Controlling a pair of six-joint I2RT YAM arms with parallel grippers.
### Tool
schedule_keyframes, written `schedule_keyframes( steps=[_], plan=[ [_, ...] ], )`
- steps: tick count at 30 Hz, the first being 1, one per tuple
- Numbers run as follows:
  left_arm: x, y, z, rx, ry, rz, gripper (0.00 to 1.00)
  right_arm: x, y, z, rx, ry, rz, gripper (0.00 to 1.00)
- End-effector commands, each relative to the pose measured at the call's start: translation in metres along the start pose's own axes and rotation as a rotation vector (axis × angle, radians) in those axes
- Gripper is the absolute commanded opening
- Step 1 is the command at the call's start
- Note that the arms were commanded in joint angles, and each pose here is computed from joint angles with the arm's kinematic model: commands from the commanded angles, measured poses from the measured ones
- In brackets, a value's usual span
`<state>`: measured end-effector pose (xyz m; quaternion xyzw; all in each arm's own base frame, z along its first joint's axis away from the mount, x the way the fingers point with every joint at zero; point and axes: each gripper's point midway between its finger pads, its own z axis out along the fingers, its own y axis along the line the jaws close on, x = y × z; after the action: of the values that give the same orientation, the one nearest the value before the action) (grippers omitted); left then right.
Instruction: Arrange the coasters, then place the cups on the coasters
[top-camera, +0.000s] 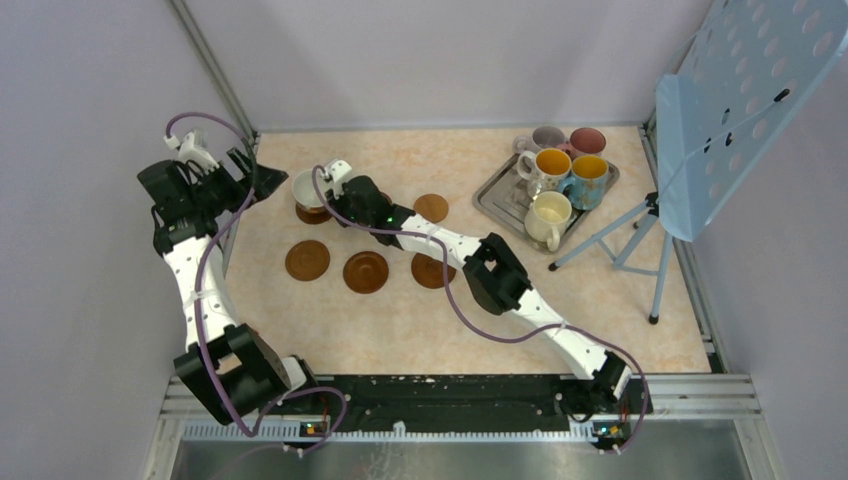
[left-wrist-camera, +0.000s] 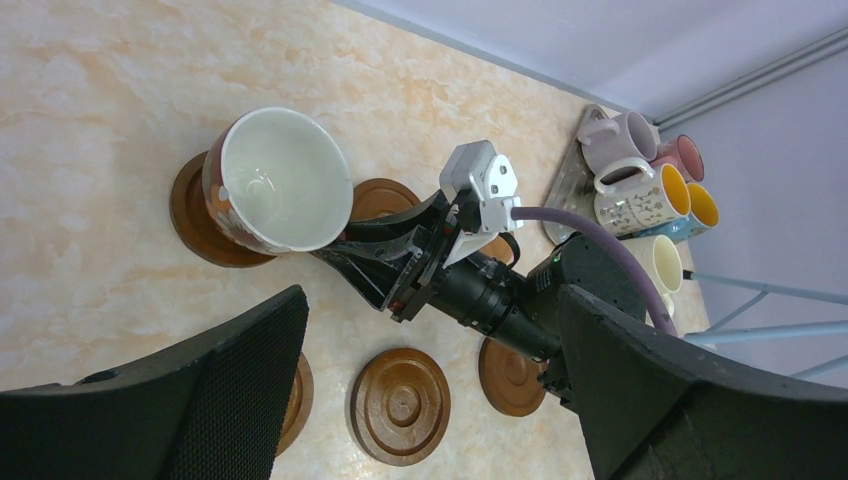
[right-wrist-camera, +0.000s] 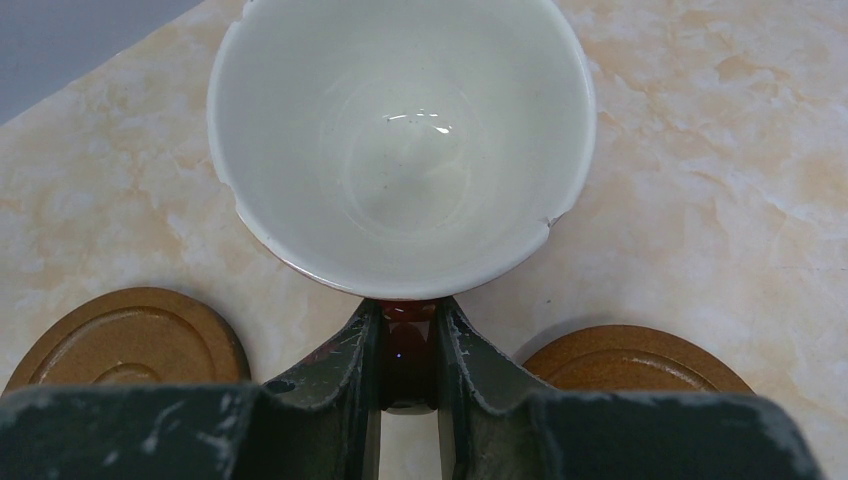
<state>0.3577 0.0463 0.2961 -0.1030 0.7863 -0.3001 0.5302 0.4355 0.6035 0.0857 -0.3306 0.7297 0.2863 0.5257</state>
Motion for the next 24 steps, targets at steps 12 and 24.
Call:
schedule_keyframes(
  steps=[12,24],
  plan=[
    [-0.0042,-0.0028,-0.0028,0.034,-0.018,0.012,0.99,-0.097,0.0221,-0.012,-0.038,-0.254,0.02,0.22],
    [-0.0017,0.0006,-0.0016,0.035,-0.01,-0.003,0.99,-0.0991,0.0245,-0.0153,-0.047,-0.246,0.019,0.29]
  ],
)
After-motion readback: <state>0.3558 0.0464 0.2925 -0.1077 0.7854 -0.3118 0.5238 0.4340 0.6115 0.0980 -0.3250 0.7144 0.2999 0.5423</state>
